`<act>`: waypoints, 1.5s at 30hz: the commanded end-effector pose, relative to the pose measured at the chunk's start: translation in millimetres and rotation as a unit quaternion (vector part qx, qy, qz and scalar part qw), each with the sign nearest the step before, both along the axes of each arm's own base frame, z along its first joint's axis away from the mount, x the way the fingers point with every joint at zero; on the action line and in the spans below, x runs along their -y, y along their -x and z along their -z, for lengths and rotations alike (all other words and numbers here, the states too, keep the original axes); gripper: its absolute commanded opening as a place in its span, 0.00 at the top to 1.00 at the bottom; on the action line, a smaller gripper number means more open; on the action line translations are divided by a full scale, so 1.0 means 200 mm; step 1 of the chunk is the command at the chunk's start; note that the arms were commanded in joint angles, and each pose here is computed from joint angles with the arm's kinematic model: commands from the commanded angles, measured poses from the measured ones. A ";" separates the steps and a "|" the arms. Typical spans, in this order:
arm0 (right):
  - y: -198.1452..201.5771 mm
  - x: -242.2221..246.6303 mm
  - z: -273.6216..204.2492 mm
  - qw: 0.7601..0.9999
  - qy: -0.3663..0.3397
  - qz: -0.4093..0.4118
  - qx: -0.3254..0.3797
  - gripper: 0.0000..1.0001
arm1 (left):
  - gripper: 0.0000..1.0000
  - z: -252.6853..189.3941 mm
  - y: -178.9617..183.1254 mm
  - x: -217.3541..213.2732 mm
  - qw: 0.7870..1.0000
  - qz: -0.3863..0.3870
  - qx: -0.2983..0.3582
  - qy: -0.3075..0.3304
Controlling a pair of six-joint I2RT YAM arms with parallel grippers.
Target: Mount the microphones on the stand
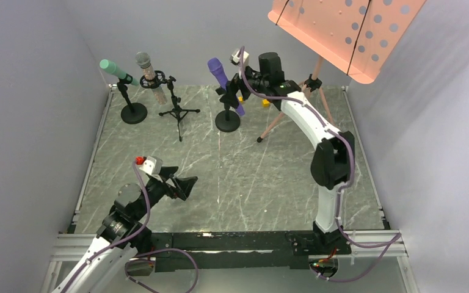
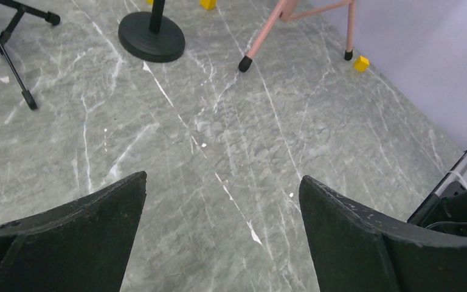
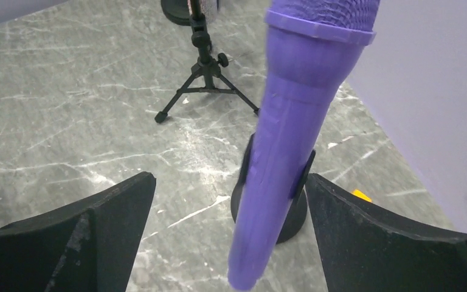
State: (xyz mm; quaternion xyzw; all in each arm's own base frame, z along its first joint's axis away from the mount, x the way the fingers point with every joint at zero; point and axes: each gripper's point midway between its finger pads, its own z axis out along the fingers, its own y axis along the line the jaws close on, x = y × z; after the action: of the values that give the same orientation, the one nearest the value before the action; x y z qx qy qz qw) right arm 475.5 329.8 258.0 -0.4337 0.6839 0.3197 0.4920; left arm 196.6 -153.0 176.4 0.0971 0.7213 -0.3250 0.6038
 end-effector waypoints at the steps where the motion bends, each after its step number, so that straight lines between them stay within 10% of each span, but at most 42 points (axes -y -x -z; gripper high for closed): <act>1: 0.11 0.12 -0.40 0.995 -0.028 0.051 0.078 0.00 | 0.01 -0.21 0.03 0.00 0.999 0.013 0.036 0.004; 19: 1.09 0.53 -0.63 0.995 -0.053 -0.033 0.083 0.00 | 0.01 -0.48 0.02 -0.13 0.997 -0.033 0.022 -0.070; 26: 1.26 0.95 -0.51 0.987 0.007 0.127 0.094 0.00 | 0.01 -0.59 -0.08 -0.23 0.991 -0.100 0.037 -0.087; 37: 1.09 1.63 -0.30 0.830 -0.079 0.549 0.058 0.00 | 0.01 -0.50 -0.04 -0.30 0.984 -0.111 0.046 -0.129; 45: 1.01 1.65 -0.03 0.826 -0.066 0.558 0.042 0.00 | 0.01 -0.29 -0.04 -0.33 0.979 -0.113 0.033 -0.165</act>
State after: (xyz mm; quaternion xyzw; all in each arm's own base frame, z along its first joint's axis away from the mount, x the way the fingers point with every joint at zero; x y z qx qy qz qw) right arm 263.0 10.4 258.2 -0.0004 0.7921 0.0245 0.6099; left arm 202.7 -94.0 240.5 0.1155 0.7457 -0.1541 0.6378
